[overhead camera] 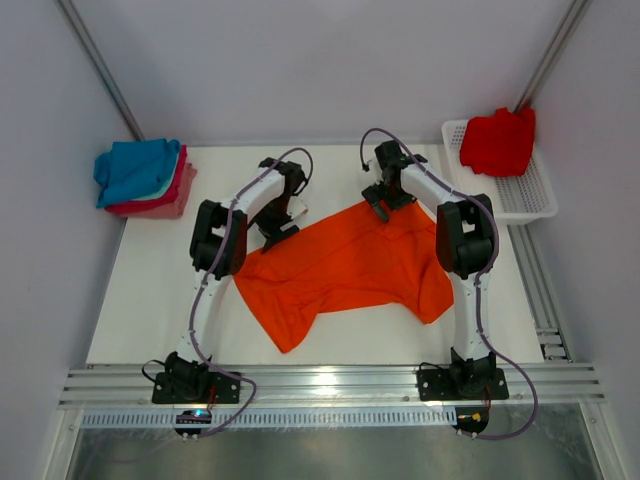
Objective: Fold and stack the t-shirts
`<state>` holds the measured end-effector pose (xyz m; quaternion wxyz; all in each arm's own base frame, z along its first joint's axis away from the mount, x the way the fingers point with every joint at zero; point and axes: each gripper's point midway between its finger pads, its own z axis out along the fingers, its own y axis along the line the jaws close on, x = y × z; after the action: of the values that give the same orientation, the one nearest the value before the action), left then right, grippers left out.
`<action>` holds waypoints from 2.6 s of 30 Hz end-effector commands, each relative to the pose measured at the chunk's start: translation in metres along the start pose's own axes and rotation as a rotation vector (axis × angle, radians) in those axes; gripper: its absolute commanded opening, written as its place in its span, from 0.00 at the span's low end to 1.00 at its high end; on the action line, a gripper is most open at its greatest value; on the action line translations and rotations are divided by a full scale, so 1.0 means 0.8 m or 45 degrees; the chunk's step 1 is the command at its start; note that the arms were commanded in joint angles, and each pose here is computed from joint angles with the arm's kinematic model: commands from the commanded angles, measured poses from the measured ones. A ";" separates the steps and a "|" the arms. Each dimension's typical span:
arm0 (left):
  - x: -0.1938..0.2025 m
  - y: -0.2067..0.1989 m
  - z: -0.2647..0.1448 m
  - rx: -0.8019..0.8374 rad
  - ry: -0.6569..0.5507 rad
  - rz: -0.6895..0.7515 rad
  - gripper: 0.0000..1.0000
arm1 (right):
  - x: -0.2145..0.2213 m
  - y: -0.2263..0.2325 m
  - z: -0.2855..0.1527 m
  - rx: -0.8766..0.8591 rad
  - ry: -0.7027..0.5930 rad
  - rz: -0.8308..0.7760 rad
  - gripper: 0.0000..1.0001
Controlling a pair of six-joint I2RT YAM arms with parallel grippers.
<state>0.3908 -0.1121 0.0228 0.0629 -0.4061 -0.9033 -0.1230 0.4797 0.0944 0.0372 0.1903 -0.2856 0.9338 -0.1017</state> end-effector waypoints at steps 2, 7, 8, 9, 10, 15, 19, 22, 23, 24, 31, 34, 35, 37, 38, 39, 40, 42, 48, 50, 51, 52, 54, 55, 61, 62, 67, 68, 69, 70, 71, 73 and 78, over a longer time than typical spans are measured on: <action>-0.002 0.022 0.005 -0.113 -0.006 0.029 0.85 | -0.016 -0.011 -0.018 0.039 -0.058 0.021 0.99; -0.005 0.024 0.000 -0.128 -0.026 0.014 0.85 | -0.021 -0.016 -0.023 0.052 -0.077 0.024 0.99; -0.006 0.025 -0.002 -0.134 -0.039 0.001 0.86 | -0.023 -0.016 -0.025 0.055 -0.083 0.023 0.99; -0.011 0.027 -0.003 -0.143 -0.061 -0.007 0.86 | -0.025 -0.019 -0.026 0.063 -0.090 0.023 0.99; -0.011 0.029 -0.005 -0.152 -0.071 -0.013 0.86 | -0.025 -0.019 -0.026 0.067 -0.091 0.022 0.99; -0.031 0.041 -0.007 -0.208 -0.158 -0.035 0.86 | -0.030 -0.023 -0.028 0.087 -0.106 0.025 0.99; -0.049 0.057 -0.013 -0.282 -0.226 -0.042 0.87 | -0.032 -0.027 -0.031 0.102 -0.112 0.019 0.99; -0.062 0.074 -0.014 -0.358 -0.253 -0.035 0.88 | -0.033 -0.031 -0.034 0.114 -0.115 0.021 1.00; -0.065 0.080 -0.014 -0.390 -0.251 -0.035 0.88 | -0.034 -0.031 -0.037 0.119 -0.120 0.022 0.99; -0.073 0.086 -0.014 -0.412 -0.263 -0.038 0.89 | -0.034 -0.032 -0.038 0.122 -0.123 0.023 0.99; -0.118 0.125 -0.026 -0.580 -0.388 -0.084 0.94 | -0.033 -0.034 -0.043 0.135 -0.121 0.042 0.99; -0.141 0.136 -0.034 -0.619 -0.476 -0.107 0.96 | -0.030 -0.036 -0.044 0.143 -0.119 0.047 1.00; -0.149 0.139 -0.036 -0.621 -0.510 -0.120 0.97 | -0.030 -0.036 -0.042 0.144 -0.117 0.050 1.00; -0.159 0.139 -0.039 -0.618 -0.540 -0.127 0.98 | -0.028 -0.034 -0.039 0.144 -0.108 0.051 0.99; -0.166 0.142 -0.041 -0.627 -0.557 -0.136 0.98 | -0.028 -0.034 -0.038 0.145 -0.105 0.052 0.99; -0.172 0.139 -0.043 -0.635 -0.566 -0.129 0.98 | -0.027 -0.033 -0.038 0.144 -0.104 0.059 0.99; -0.175 0.140 -0.042 -0.649 -0.566 -0.124 0.99 | -0.026 -0.032 -0.038 0.143 -0.101 0.064 0.99; -0.190 0.141 -0.048 -0.687 -0.606 -0.110 0.99 | -0.026 -0.031 -0.038 0.136 -0.102 0.075 0.99; -0.212 0.155 -0.090 -0.735 -0.759 -0.212 0.99 | -0.022 -0.026 -0.035 0.119 -0.092 0.083 1.00; -0.207 0.154 -0.105 -0.720 -0.786 -0.270 0.99 | -0.024 -0.027 -0.036 0.127 -0.098 0.083 0.99; -0.200 0.158 -0.129 -0.728 -0.821 -0.301 0.99 | -0.025 -0.029 -0.037 0.131 -0.102 0.083 0.99; -0.195 0.158 -0.139 -0.717 -0.840 -0.343 0.99 | -0.027 -0.030 -0.039 0.137 -0.108 0.087 0.99; -0.179 0.162 -0.158 -0.683 -0.865 -0.397 0.99 | -0.029 -0.032 -0.038 0.144 -0.112 0.087 0.99; -0.167 0.167 -0.188 -0.678 -0.916 -0.442 0.99 | -0.030 -0.033 -0.039 0.149 -0.114 0.090 0.99; -0.106 0.161 -0.239 -0.507 -0.984 -0.545 0.99 | -0.049 -0.050 -0.066 0.196 -0.181 0.106 0.99; -0.095 0.154 -0.240 -0.455 -0.983 -0.552 0.99 | -0.058 -0.055 -0.072 0.213 -0.219 0.105 1.00; -0.054 0.146 -0.175 -0.210 -0.849 -0.651 0.99 | -0.090 -0.081 -0.085 0.305 -0.300 0.101 1.00; -0.048 0.148 -0.165 -0.195 -0.820 -0.661 0.99 | -0.089 -0.083 -0.074 0.324 -0.277 0.099 0.99; -0.047 0.146 -0.152 -0.177 -0.789 -0.660 0.99 | -0.090 -0.084 -0.070 0.332 -0.275 0.100 0.99; -0.047 0.142 -0.146 -0.152 -0.780 -0.653 0.99 | -0.090 -0.084 -0.066 0.339 -0.275 0.108 0.99; -0.049 0.138 -0.142 -0.120 -0.775 -0.647 0.99 | -0.089 -0.084 -0.057 0.343 -0.265 0.108 0.99; -0.057 0.121 -0.133 0.013 -0.789 -0.616 0.99 | -0.084 -0.078 -0.046 0.331 -0.240 0.100 0.99; -0.052 0.057 -0.111 0.384 -0.688 -0.524 0.99 | -0.060 -0.059 -0.006 0.289 -0.148 0.085 0.99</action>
<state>0.4896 -0.1090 0.1065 -0.2023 -0.2093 -0.9566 0.0151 0.5394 0.0847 0.0906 0.2940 -0.2387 0.9084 -0.1772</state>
